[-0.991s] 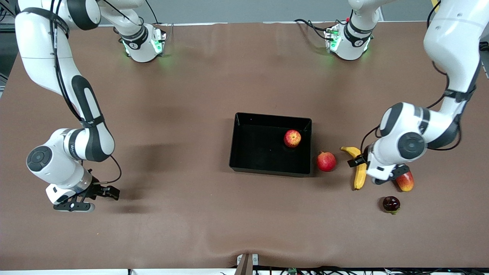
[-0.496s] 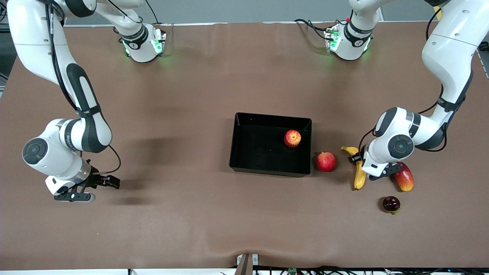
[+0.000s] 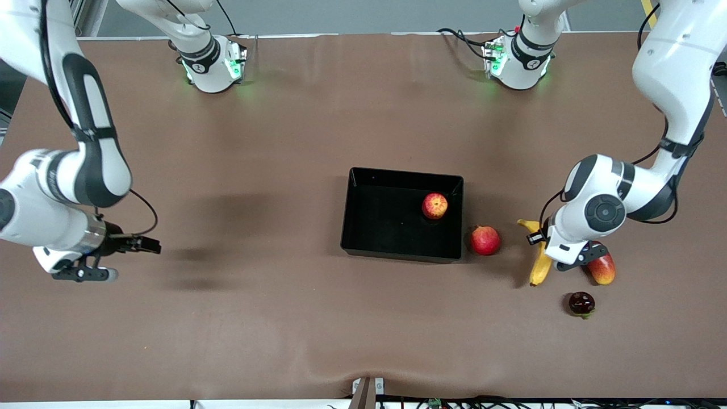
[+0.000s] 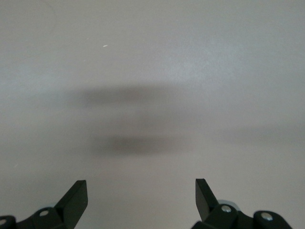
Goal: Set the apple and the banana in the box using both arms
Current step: 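Grasp the yellow banana with the left gripper, then carry the banana over the box with the left gripper while the right gripper returns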
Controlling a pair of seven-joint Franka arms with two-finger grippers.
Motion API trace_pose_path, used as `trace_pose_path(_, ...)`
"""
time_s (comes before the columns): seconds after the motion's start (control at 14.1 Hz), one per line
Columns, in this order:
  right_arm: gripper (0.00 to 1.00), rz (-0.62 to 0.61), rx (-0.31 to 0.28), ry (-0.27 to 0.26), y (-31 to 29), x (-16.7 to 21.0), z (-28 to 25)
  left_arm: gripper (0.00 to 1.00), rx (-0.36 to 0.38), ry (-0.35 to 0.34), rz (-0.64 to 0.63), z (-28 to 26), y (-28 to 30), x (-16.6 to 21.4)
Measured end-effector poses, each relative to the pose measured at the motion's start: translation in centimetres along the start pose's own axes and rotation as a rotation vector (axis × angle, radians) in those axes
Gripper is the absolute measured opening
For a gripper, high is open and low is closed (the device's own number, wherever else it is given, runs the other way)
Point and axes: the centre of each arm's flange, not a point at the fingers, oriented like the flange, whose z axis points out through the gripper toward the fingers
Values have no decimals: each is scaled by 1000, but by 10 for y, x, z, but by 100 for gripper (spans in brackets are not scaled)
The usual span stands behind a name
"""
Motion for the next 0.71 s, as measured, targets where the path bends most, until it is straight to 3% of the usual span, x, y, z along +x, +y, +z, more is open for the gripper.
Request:
trace_pose_path(0.35, 100, -10, 10, 9, -6, -20, -64, 42, -49, 24, -45, -116, 59, -47)
trace_pose_path(0.71, 100, -22, 17, -31, -12, -35, -133, 42, -93, 0, -143, -132, 165, -129)
